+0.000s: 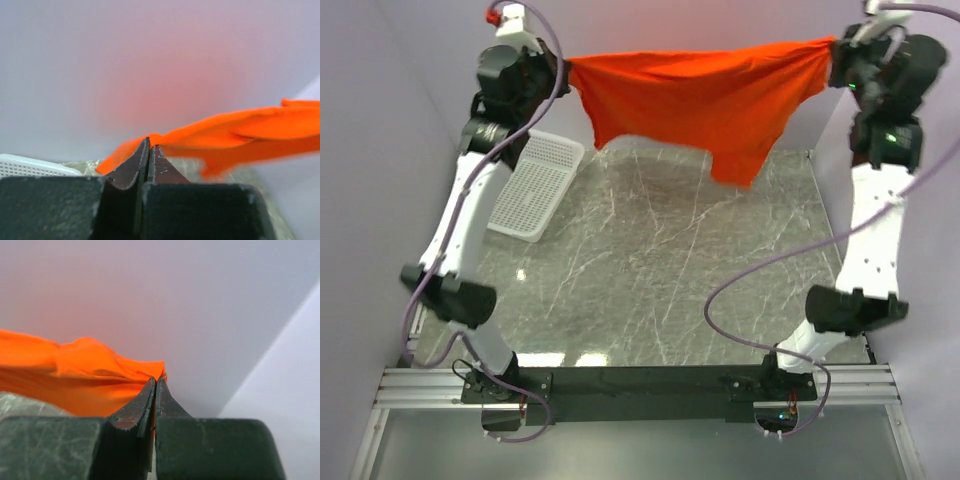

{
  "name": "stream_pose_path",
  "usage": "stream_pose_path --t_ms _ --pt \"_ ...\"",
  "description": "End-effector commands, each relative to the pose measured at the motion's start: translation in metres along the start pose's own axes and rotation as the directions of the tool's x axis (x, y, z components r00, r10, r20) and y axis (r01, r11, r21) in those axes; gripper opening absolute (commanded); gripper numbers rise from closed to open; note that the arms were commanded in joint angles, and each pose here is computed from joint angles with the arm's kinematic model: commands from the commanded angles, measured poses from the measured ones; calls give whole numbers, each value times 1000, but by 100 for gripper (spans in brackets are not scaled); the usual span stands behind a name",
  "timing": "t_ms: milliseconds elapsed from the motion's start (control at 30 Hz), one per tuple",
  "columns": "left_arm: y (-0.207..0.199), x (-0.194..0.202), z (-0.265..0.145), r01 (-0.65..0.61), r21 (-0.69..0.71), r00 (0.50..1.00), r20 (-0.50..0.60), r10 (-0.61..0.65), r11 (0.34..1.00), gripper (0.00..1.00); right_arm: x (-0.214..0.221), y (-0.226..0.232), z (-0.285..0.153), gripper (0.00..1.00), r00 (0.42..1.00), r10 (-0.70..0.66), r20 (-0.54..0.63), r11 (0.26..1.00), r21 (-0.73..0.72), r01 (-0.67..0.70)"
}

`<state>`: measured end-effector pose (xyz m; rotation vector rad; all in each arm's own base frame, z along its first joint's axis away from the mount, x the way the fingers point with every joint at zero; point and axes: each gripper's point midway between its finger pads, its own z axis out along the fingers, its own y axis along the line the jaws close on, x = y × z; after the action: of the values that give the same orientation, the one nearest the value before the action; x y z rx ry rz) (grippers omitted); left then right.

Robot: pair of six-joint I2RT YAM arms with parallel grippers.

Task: Fold and stack the t-shirts
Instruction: Flatten the tshirt out

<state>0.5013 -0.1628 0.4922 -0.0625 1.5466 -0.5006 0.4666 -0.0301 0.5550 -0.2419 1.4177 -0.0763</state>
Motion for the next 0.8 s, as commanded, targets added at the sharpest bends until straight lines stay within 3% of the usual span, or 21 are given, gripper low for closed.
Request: stream_pose_path --t_ms 0,33,67,100,133,167,200,233,300,333,367,433,500,533,667,767 --pt "-39 -56 -59 -61 151 989 146 39 987 0 -45 11 -58 0 990 -53 130 990 -121 69" --pt "-28 -21 -57 -75 140 995 70 66 987 0 -14 24 -72 0 995 -58 75 982 -173 71" --pt "-33 -20 -75 -88 172 995 65 78 981 0 7 34 -81 0 996 -77 38 971 -223 84" --pt "-30 -3 -80 -96 181 995 27 92 979 0 30 39 -90 0 986 -169 16 951 -260 167" --pt "-27 15 -85 -99 193 995 -14 104 976 0 96 60 -99 0 982 -163 -90 926 -357 121" --pt "-13 62 -88 -88 189 986 -122 113 978 0 112 74 -128 0 972 -205 -114 909 -391 146" --pt "-18 75 -105 -74 234 981 -158 113 969 0 140 80 -141 0 944 -307 -121 870 -438 227" --pt "-8 123 -113 -33 237 957 -271 99 971 0 190 96 -166 0 924 -327 -197 850 -489 196" --pt "-17 160 -141 51 316 924 -374 75 947 0 251 112 -202 0 862 -419 -286 789 -583 191" --pt "-11 204 -157 117 307 873 -486 49 944 1 291 124 -225 0 830 -430 -356 767 -628 128" --pt "-14 222 -169 170 301 837 -547 24 938 0 311 130 -248 0 792 -447 -416 755 -651 84" --pt "-20 276 -204 271 277 710 -704 3 922 1 341 141 -278 0 746 -487 -455 709 -704 33" --pt "-26 308 -229 311 243 618 -786 -1 919 1 356 150 -303 0 707 -505 -495 678 -734 -30" --pt "-22 328 -246 332 195 546 -838 -19 923 1 362 155 -312 0 698 -510 -502 665 -746 -51" --pt "-10 355 -282 316 90 416 -908 -52 945 1 368 156 -329 0 660 -534 -529 650 -756 -81" --pt "-4 358 -298 289 43 369 -927 -70 957 1 370 154 -343 0 621 -571 -536 620 -778 -102"
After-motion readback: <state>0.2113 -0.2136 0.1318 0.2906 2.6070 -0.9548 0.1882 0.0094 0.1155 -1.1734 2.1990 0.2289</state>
